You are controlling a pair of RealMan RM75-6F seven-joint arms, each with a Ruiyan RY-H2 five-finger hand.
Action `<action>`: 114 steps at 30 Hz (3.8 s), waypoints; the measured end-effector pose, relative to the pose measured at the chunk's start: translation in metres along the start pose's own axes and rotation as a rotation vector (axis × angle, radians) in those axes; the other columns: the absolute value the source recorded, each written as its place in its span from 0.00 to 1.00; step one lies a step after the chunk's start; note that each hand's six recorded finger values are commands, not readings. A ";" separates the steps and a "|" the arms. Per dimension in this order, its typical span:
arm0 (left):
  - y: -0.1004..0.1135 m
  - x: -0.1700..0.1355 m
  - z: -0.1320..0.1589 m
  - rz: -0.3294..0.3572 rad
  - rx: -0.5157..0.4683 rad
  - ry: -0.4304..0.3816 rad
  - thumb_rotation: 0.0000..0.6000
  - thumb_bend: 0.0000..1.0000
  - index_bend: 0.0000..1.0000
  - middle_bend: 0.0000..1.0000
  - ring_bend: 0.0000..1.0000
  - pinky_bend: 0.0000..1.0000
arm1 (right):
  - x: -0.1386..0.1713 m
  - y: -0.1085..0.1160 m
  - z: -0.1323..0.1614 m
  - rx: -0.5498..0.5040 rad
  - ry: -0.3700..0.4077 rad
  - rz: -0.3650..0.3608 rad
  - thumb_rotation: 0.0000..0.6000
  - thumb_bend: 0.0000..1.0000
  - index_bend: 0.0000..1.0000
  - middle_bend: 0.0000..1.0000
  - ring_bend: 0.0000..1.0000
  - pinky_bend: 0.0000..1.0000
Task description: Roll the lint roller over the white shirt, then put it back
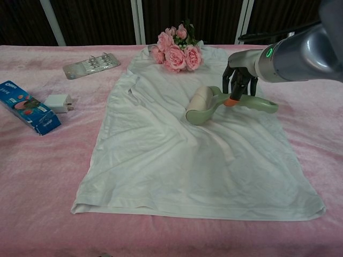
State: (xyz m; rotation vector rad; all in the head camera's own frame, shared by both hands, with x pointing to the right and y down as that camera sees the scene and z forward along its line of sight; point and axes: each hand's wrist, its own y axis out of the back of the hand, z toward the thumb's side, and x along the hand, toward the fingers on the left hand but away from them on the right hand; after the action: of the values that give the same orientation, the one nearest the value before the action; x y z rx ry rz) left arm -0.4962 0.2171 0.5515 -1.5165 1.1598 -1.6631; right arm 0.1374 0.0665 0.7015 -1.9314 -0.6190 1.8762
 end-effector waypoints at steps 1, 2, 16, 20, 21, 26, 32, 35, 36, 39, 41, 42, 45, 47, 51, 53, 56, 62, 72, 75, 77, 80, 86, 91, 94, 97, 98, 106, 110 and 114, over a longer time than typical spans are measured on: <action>0.000 0.000 0.000 0.000 0.001 0.000 1.00 0.39 0.14 0.06 0.04 0.24 | 0.000 0.000 0.003 0.000 0.004 0.001 1.00 0.51 0.68 0.56 0.56 0.44; 0.000 0.000 0.000 -0.001 0.001 0.000 1.00 0.39 0.14 0.06 0.04 0.24 | 0.000 -0.001 0.007 -0.001 0.010 0.004 1.00 0.51 0.68 0.56 0.56 0.44; 0.000 0.001 0.000 0.000 0.004 0.000 1.00 0.39 0.14 0.06 0.04 0.24 | -0.003 -0.003 0.041 -0.016 0.063 0.031 1.00 0.51 0.68 0.57 0.56 0.44; 0.000 0.001 0.000 0.001 0.005 0.000 1.00 0.39 0.14 0.06 0.04 0.24 | -0.003 -0.002 0.033 -0.008 0.047 0.033 1.00 0.51 0.68 0.57 0.56 0.44; 0.000 0.000 0.000 0.001 0.005 0.000 1.00 0.39 0.14 0.06 0.04 0.24 | -0.002 -0.002 0.029 -0.003 0.039 0.035 1.00 0.51 0.68 0.57 0.56 0.44; 0.000 0.000 0.000 0.000 0.009 0.000 1.00 0.39 0.14 0.06 0.04 0.24 | 0.000 -0.003 0.016 0.012 0.019 0.042 1.00 0.51 0.68 0.57 0.56 0.44; -0.001 0.000 -0.001 0.000 0.013 0.001 1.00 0.39 0.14 0.06 0.04 0.24 | 0.005 -0.004 -0.004 0.022 -0.003 0.054 1.00 0.51 0.68 0.57 0.56 0.44; 0.000 0.000 -0.001 0.002 0.013 0.001 1.00 0.39 0.14 0.06 0.04 0.24 | 0.008 -0.006 -0.015 0.033 -0.014 0.061 1.00 0.51 0.68 0.57 0.56 0.44; 0.000 0.000 -0.001 0.002 0.013 0.002 1.00 0.39 0.14 0.06 0.04 0.24 | 0.009 -0.006 -0.019 0.035 -0.017 0.064 1.00 0.51 0.68 0.57 0.56 0.44; 0.000 0.000 -0.001 0.003 0.013 0.002 1.00 0.39 0.14 0.06 0.04 0.24 | 0.012 -0.008 -0.029 0.033 -0.026 0.074 1.00 0.51 0.68 0.57 0.56 0.44; 0.000 0.000 -0.001 0.003 0.013 0.002 1.00 0.39 0.14 0.06 0.04 0.24 | 0.013 -0.008 -0.034 0.033 -0.032 0.075 1.00 0.51 0.68 0.57 0.56 0.44; 0.000 0.000 -0.001 0.003 0.012 0.002 1.00 0.39 0.14 0.06 0.04 0.24 | 0.014 -0.007 -0.039 0.033 -0.038 0.075 1.00 0.51 0.68 0.57 0.56 0.44; 0.000 0.000 -0.001 0.004 0.013 0.002 1.00 0.39 0.14 0.06 0.04 0.24 | 0.017 -0.007 -0.052 0.030 -0.052 0.078 1.00 0.51 0.68 0.57 0.56 0.44; 0.000 0.000 -0.001 0.003 0.012 0.003 1.00 0.39 0.14 0.06 0.04 0.24 | 0.020 -0.008 -0.060 0.025 -0.058 0.084 1.00 0.51 0.68 0.57 0.56 0.44; 0.000 0.000 -0.001 0.003 0.013 0.003 1.00 0.39 0.14 0.06 0.04 0.24 | 0.026 -0.011 -0.078 0.021 -0.066 0.099 1.00 0.51 0.68 0.57 0.56 0.44; -0.001 0.000 -0.001 0.003 0.014 0.003 1.00 0.39 0.14 0.06 0.04 0.24 | 0.029 -0.012 -0.084 0.022 -0.067 0.101 1.00 0.51 0.68 0.57 0.56 0.44; -0.001 0.000 -0.001 0.003 0.014 0.004 1.00 0.39 0.14 0.06 0.04 0.24 | 0.033 -0.013 -0.094 0.023 -0.072 0.106 1.00 0.51 0.68 0.57 0.56 0.44; -0.001 0.000 -0.001 0.003 0.014 0.003 1.00 0.39 0.14 0.06 0.04 0.24 | 0.035 -0.013 -0.102 0.014 -0.076 0.111 1.00 0.51 0.68 0.57 0.56 0.44; -0.001 0.000 -0.001 0.002 0.012 0.002 1.00 0.39 0.14 0.06 0.04 0.24 | 0.029 -0.008 -0.075 0.017 -0.023 0.109 1.00 0.51 0.68 0.57 0.56 0.44; 0.000 0.000 -0.001 0.004 0.009 0.002 1.00 0.39 0.14 0.06 0.04 0.24 | 0.026 -0.009 -0.064 0.018 -0.009 0.117 1.00 0.51 0.68 0.57 0.56 0.44; 0.000 0.000 -0.001 0.005 0.007 0.004 1.00 0.39 0.14 0.06 0.04 0.24 | 0.024 -0.009 -0.056 0.019 0.002 0.122 1.00 0.51 0.68 0.57 0.56 0.44; 0.001 0.000 -0.002 0.005 0.004 0.006 1.00 0.39 0.14 0.06 0.04 0.24 | 0.022 -0.008 -0.044 0.029 0.021 0.121 1.00 0.51 0.68 0.57 0.56 0.44; 0.000 0.001 -0.001 0.003 0.006 0.003 1.00 0.39 0.14 0.06 0.04 0.24 | 0.018 -0.007 -0.019 0.038 0.050 0.126 1.00 0.51 0.68 0.57 0.56 0.44; 0.001 0.001 -0.002 0.006 0.005 0.004 1.00 0.39 0.14 0.06 0.04 0.24 | 0.015 -0.007 0.004 0.036 0.082 0.130 1.00 0.51 0.68 0.57 0.56 0.44; 0.001 0.001 -0.002 0.005 0.006 0.004 1.00 0.39 0.14 0.06 0.04 0.24 | 0.013 -0.006 0.018 0.034 0.099 0.128 1.00 0.51 0.68 0.57 0.57 0.44; 0.001 0.001 -0.001 0.003 0.007 0.003 1.00 0.39 0.14 0.06 0.04 0.24 | 0.012 -0.009 0.031 0.030 0.113 0.135 1.00 0.51 0.69 0.57 0.57 0.44; 0.000 0.001 -0.001 0.003 0.007 0.003 1.00 0.39 0.14 0.06 0.04 0.24 | 0.012 -0.010 0.035 0.029 0.118 0.138 1.00 0.51 0.69 0.57 0.57 0.44; 0.001 0.002 -0.002 0.005 0.007 0.005 1.00 0.39 0.14 0.06 0.04 0.24 | 0.011 -0.018 0.059 0.021 0.157 0.154 1.00 0.51 0.69 0.57 0.56 0.44; 0.001 0.002 -0.002 0.003 0.008 0.004 1.00 0.39 0.14 0.06 0.04 0.24 | 0.011 -0.019 0.057 0.029 0.148 0.156 1.00 0.51 0.69 0.57 0.57 0.44; 0.001 0.002 -0.002 0.002 0.010 0.005 1.00 0.39 0.14 0.06 0.04 0.24 | 0.010 -0.016 0.050 0.044 0.128 0.148 1.00 0.51 0.69 0.57 0.57 0.44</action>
State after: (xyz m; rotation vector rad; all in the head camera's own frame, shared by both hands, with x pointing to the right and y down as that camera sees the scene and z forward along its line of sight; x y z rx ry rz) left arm -0.4987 0.2157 0.5515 -1.5050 1.1537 -1.6695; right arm 0.0873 0.0838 0.7005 -2.0999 -0.4023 1.8168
